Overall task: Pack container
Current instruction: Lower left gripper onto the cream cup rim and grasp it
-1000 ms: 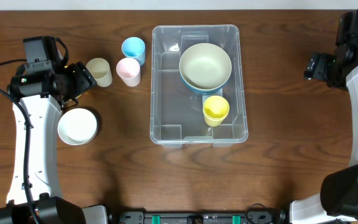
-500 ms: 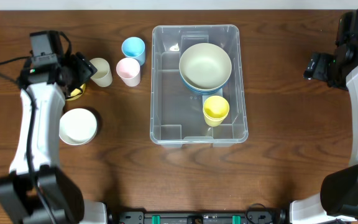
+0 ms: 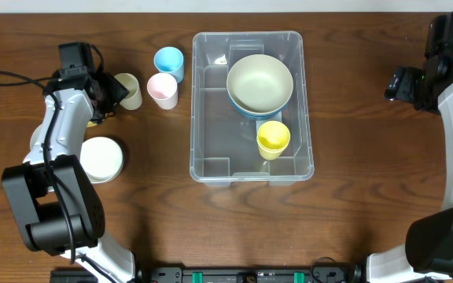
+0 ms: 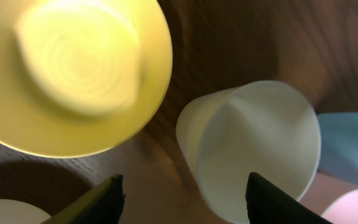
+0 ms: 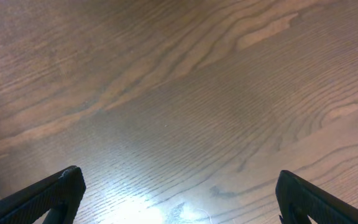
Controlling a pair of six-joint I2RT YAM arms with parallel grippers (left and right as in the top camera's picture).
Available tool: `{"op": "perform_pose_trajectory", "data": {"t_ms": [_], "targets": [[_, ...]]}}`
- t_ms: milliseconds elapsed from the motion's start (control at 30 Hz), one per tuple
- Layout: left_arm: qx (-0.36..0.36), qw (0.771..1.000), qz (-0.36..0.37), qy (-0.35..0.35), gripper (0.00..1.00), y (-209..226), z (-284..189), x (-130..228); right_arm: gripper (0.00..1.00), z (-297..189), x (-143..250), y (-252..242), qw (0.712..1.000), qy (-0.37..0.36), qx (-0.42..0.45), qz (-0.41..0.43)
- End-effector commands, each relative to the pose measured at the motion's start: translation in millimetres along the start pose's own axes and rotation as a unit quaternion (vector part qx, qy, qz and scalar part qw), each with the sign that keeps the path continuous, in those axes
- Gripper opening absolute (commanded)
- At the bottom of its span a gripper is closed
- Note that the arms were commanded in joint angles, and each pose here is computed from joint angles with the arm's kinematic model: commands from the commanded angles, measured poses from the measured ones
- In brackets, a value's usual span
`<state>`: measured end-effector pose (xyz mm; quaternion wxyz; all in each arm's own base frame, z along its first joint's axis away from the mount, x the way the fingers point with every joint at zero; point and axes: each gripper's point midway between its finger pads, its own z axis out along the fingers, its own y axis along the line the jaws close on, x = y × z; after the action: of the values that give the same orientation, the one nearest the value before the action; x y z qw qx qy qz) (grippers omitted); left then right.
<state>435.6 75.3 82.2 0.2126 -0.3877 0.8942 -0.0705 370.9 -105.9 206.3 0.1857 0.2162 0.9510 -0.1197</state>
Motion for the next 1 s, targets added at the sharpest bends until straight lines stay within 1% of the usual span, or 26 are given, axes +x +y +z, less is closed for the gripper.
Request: {"op": "perform_pose_trajectory", "data": {"t_ms": [0, 267, 467, 600, 700, 767, 967], "targets": [[-0.002, 1.000, 0.001, 0.003, 0.63, 0, 2, 4, 0.99, -9, -5, -3, 1.000, -0.014, -0.002, 0.014], [0.003, 1.000, 0.015, 0.008, 0.62, -13, 20, 13, 0.99, -9, -5, -3, 1.000, -0.014, -0.002, 0.014], [0.005, 1.000, 0.015, 0.005, 0.40, -14, 24, 11, 0.99, -9, -5, -3, 1.000, -0.014, -0.002, 0.014], [0.005, 1.000, 0.015, 0.005, 0.38, -14, 24, 11, 0.99, -9, -5, -3, 1.000, -0.013, -0.002, 0.014], [0.005, 1.000, 0.015, 0.005, 0.26, -13, 24, 11, 0.99, -9, -5, -3, 1.000, -0.013, -0.002, 0.014], [0.005, 1.000, 0.015, 0.005, 0.24, -13, 24, 11, 0.99, -9, -5, -3, 1.000, -0.013, -0.002, 0.014], [0.003, 1.000, 0.015, 0.007, 0.24, -13, 24, 12, 0.99, -9, -5, -3, 1.000, -0.013, -0.002, 0.014]]}}
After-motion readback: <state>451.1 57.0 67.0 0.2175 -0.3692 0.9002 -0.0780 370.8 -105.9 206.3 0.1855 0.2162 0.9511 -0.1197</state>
